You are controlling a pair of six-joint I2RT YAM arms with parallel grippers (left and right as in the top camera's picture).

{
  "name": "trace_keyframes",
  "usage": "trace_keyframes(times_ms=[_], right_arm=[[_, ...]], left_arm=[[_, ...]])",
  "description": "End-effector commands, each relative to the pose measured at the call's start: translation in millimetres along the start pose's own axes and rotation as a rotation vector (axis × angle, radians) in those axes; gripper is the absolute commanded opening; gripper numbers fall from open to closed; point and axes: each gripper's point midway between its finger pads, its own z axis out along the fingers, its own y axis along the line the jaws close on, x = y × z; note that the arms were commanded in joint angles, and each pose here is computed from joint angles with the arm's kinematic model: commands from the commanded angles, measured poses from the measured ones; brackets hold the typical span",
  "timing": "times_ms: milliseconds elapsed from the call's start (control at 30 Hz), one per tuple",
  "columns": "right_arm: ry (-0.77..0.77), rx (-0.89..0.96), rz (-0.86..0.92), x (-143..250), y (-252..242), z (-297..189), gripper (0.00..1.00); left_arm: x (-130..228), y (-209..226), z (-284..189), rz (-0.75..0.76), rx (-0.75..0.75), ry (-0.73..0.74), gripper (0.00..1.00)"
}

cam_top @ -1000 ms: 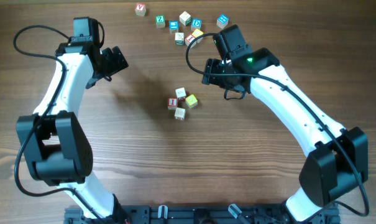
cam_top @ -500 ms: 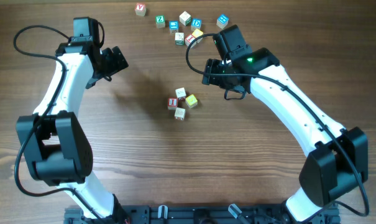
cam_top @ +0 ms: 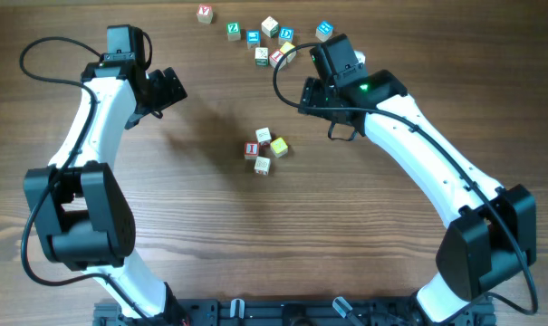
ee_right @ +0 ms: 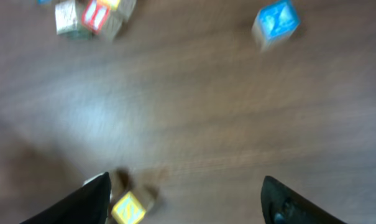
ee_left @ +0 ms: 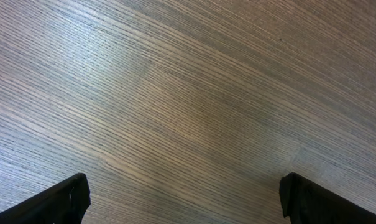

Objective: Form a circle

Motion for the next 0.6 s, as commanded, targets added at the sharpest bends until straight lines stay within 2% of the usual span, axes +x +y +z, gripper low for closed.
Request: trace_keyframes(times_ms=[0, 100, 133, 300, 500, 567], right_arm=[[-0.141, 0.138, -0.051, -27, -22, 2, 0.73], [-0.165, 0.144, -0.104, -41, -28, 10, 0.75], [-0.163, 0.164, -0.115, -46, -39, 19, 0.8], [-0.133, 0.202, -0.133, -62, -76, 50, 0.8], [-0.087, 0.084, -0.204, -72, -92, 94, 0.81], [-0.099, 0.083, -0.211, -77, -98, 105, 0.77]], left_arm=[[-7, -2, -9, 0.001, 0.012, -0.025, 1.0], [-7, -2, -9, 0.001, 0.012, -0.025, 1.0], [-7, -2, -9, 0.001, 0.012, -0.025, 1.0], [-7, -2, -9, 0.001, 0.012, -0.025, 1.0], [-7, -2, -9, 0.001, 0.012, -0.025, 1.0], [-7, -2, -9, 0.001, 0.012, -0.025, 1.0]])
